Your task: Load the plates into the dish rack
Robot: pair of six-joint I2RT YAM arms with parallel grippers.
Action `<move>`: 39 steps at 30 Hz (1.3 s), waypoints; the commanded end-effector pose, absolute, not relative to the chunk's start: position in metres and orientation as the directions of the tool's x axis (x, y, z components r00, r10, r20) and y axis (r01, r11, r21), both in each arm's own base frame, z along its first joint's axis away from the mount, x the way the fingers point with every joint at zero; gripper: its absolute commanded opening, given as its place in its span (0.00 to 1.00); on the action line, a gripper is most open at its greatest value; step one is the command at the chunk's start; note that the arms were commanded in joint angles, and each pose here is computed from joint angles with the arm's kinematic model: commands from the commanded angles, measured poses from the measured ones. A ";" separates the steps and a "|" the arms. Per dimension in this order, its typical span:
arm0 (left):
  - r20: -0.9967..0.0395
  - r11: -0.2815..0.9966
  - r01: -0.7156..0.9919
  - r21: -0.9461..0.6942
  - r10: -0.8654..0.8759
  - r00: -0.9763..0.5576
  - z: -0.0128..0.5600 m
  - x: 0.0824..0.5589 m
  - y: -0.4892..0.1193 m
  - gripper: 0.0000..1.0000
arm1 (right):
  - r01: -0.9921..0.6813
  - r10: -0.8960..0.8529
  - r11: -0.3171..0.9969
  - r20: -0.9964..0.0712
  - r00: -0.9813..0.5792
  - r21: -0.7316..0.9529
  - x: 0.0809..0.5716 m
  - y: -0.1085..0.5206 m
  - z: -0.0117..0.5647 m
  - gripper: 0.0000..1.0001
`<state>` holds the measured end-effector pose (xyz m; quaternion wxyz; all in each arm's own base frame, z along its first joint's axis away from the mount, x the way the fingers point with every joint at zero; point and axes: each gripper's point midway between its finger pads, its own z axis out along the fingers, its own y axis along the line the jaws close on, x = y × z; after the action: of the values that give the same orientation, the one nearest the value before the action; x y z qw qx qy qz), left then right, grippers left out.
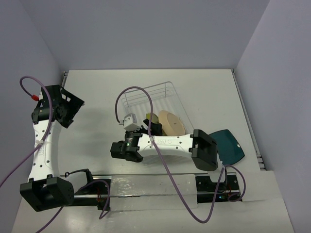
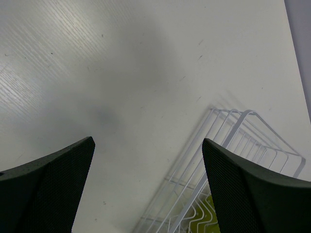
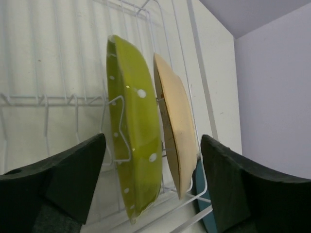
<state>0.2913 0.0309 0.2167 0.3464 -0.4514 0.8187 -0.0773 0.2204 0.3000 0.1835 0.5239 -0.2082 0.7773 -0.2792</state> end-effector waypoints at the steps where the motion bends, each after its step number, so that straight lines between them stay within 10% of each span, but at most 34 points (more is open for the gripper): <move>1: -0.537 0.596 -0.630 -0.498 -0.782 -0.316 0.244 0.302 0.030 0.99 | -0.121 -0.507 0.858 -0.788 -0.348 -0.499 0.207 0.334 0.226 0.89; 14: -0.613 0.649 -0.553 -0.522 -0.737 -0.286 0.294 0.317 0.035 0.99 | -0.478 -0.073 0.858 -0.877 -0.475 0.187 0.191 0.363 0.304 0.95; 28: -0.615 0.650 -0.397 -0.648 -0.754 -0.232 0.343 0.351 0.020 0.99 | 0.366 0.587 0.805 -0.713 -0.382 0.467 0.262 0.065 0.252 1.00; 39: -0.621 0.686 -0.256 -0.681 -0.727 -0.294 0.352 0.393 -0.002 0.99 | 0.743 0.840 0.447 -0.520 -0.156 0.498 0.240 -0.077 0.140 1.00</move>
<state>0.3690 0.0155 0.3228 0.4655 -0.3724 0.7804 -0.1889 0.2388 -0.0665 0.1456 0.3806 0.5011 0.7770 0.0165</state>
